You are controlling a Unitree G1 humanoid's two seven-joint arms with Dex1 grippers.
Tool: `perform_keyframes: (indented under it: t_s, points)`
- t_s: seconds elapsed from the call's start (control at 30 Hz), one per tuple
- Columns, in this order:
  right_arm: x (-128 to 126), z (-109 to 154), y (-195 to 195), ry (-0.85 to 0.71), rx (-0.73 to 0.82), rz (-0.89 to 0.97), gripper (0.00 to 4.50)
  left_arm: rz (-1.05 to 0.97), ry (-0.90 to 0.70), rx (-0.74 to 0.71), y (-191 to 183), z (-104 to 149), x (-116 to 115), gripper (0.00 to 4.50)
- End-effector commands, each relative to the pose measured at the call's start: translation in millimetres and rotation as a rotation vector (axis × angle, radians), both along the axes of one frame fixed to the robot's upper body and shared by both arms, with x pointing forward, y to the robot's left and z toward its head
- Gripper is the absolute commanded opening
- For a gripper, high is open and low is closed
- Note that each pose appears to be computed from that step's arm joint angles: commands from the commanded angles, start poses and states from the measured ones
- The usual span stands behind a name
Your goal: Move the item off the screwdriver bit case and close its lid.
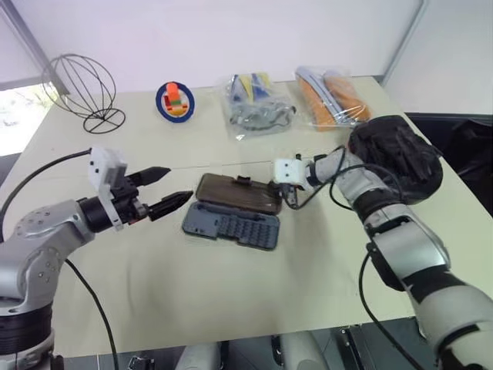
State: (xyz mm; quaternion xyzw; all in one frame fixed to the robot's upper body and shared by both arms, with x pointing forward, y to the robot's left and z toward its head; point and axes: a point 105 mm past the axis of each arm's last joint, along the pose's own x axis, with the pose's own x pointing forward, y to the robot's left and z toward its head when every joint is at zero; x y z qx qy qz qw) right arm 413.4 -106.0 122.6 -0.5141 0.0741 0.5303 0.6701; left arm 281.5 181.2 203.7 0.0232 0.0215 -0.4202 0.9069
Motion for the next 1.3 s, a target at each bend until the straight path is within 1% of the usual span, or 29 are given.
perform_keyframes:
  t_s: [0.03,0.2,0.37,0.5,0.7,0.93,1.03,1.07,1.13,1.2,1.23,1.3]
  points:
    - [-8,-6,-9,-0.005,-0.097,0.078,0.04,-0.03,-0.022,0.015,-4,3,0,4.5]
    - [-16,3,-8,-0.06,-0.13,0.185,0.04,-0.072,-0.015,0.011,-12,2,-2,4.5]
    - [-24,4,-8,-0.088,-0.156,0.268,0.04,-0.083,-0.007,0.01,-16,0,-3,4.5]
    - [-26,5,-5,-0.068,-0.126,0.271,0.04,-0.091,-0.004,0.004,-19,-1,-3,4.5]
    - [-25,-5,-7,-0.033,-0.142,0.237,0.04,-0.085,-0.001,0.008,-18,-3,-2,4.5]
    - [-20,-7,-4,-0.052,-0.125,0.201,0.04,-0.076,0.001,0.013,-18,-5,-1,4.5]
    - [-23,-8,-6,-0.01,-0.135,0.204,1.0,-0.072,0.003,0.013,-17,-6,-1,4.5]
    - [-24,-7,-7,-0.004,-0.135,0.204,1.57,-0.071,0.005,0.013,-16,-6,-1,4.5]
    - [-23,-4,-8,-0.012,-0.132,0.199,2.45,-0.07,0.008,0.012,-16,-7,0,4.5]
    - [-17,7,-10,-0.072,-0.125,0.178,3.49,-0.079,0.026,0.03,-19,-14,-1,4.5]
    - [-14,16,-11,-0.098,-0.111,0.16,3.86,-0.085,0.033,0.036,-21,-17,-2,4.5]
    - [-15,38,-10,-0.072,-0.022,0.126,3.86,-0.084,0.039,0.023,-22,-19,-3,4.5]
